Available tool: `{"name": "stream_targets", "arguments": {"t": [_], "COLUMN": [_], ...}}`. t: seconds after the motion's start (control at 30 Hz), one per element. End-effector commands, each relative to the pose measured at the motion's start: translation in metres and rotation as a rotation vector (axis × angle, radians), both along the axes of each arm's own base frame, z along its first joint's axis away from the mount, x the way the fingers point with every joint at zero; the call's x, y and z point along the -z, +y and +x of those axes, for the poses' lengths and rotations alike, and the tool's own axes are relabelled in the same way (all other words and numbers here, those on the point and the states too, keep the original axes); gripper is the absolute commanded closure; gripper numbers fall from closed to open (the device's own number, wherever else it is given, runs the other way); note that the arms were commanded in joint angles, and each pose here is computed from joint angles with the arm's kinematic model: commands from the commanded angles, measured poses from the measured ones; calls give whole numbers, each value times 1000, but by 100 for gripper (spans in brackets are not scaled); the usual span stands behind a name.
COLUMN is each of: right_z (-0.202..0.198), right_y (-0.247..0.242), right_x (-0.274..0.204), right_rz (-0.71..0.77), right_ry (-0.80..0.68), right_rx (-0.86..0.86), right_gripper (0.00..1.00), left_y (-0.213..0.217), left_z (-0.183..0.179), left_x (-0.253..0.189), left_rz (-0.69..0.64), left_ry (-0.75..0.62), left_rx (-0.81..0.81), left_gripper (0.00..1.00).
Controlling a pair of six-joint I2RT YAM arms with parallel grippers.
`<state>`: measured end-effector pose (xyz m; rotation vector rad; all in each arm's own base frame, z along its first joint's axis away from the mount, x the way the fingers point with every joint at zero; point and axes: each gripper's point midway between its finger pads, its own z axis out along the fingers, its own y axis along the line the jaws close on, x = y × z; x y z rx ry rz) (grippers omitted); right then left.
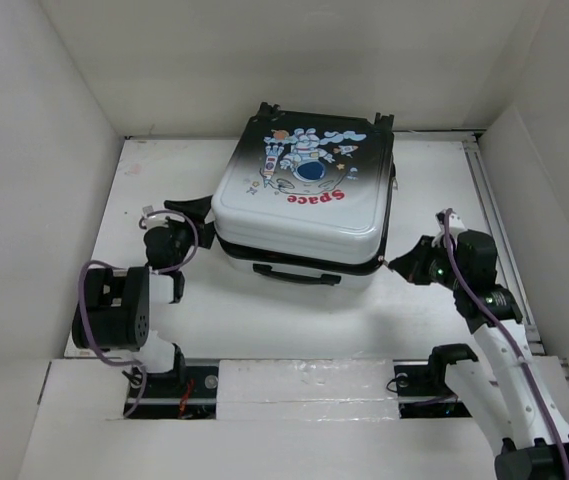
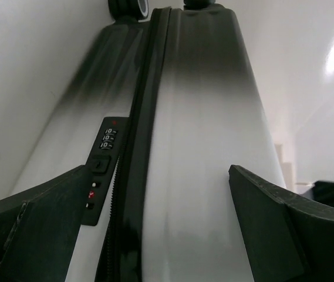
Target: Pack the luggage
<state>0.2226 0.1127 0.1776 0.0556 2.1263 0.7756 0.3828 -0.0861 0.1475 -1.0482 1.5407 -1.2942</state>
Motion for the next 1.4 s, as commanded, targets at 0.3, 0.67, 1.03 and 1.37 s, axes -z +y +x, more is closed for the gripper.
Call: {"name": "stream_targets", "arguments": {"t": [0.3,0.67,1.03,1.37], "right_z": [5,-32,21,91], "right_y": [13,23,-44,-122], "right_x": [-32,-27,-153,-46], "right_rz": [35,-19,-76,-180], "right_ry": [-93,-8,-349,-117], "right_rx": [-110,-155,327,693], "right_gripper": [100,100,53,41], "left_y": [-90,-82,-89,-53], "left_z": [-59,-73,-81,-55], "left_x": [-109,-132,-89,-31], "left_rz": [-155,68,91,352], "left_ry": [-420,-408,-316,-88], "left_rx": [296,209,272,97], "left_gripper": [0,0,0,0]}}
